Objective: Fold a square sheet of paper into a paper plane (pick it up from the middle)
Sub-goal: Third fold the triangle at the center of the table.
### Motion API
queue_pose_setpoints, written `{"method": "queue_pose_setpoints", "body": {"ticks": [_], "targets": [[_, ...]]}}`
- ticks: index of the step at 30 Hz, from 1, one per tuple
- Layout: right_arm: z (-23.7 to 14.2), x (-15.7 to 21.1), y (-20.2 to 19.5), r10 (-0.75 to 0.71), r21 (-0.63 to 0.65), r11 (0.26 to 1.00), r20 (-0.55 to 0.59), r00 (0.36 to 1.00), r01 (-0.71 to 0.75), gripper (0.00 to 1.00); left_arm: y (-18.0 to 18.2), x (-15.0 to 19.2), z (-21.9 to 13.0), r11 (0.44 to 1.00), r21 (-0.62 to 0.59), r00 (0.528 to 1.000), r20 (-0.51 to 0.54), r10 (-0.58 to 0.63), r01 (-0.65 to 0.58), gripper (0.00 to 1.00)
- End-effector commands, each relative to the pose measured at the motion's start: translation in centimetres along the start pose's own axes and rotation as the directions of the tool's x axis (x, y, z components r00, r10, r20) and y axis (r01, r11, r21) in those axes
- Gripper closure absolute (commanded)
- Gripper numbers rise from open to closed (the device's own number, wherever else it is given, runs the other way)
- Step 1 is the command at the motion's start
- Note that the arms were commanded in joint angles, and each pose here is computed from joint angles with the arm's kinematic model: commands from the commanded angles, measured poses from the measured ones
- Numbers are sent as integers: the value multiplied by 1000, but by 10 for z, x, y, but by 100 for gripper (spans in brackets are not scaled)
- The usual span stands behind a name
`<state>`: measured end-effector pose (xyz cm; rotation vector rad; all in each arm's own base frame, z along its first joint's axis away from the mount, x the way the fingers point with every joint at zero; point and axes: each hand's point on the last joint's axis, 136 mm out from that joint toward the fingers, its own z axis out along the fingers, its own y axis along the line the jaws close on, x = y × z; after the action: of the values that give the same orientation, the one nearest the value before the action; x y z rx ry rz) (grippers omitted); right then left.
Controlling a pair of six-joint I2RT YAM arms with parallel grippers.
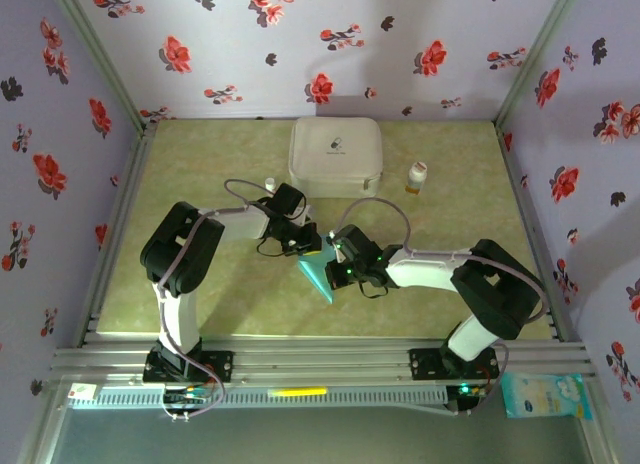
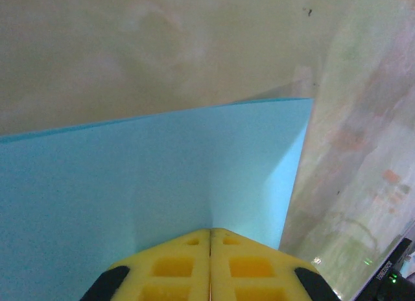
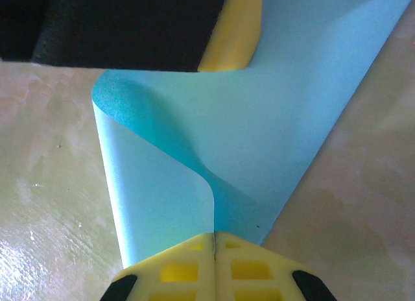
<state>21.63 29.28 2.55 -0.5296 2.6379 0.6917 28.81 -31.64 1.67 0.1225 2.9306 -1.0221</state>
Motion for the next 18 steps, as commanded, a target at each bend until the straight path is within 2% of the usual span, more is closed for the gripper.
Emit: {"method": "queue_pose_setpoints", "body": {"ticks": [1, 18], "targets": [[0, -7, -3, 9, 23, 1000, 5, 1000, -10, 100, 17, 11, 5, 997, -73, 999, -34, -18, 15, 93], [3, -4, -5, 14, 31, 999, -13, 1000, -14, 100, 17, 11, 5, 997, -71, 999, -33, -16, 13, 93]]}}
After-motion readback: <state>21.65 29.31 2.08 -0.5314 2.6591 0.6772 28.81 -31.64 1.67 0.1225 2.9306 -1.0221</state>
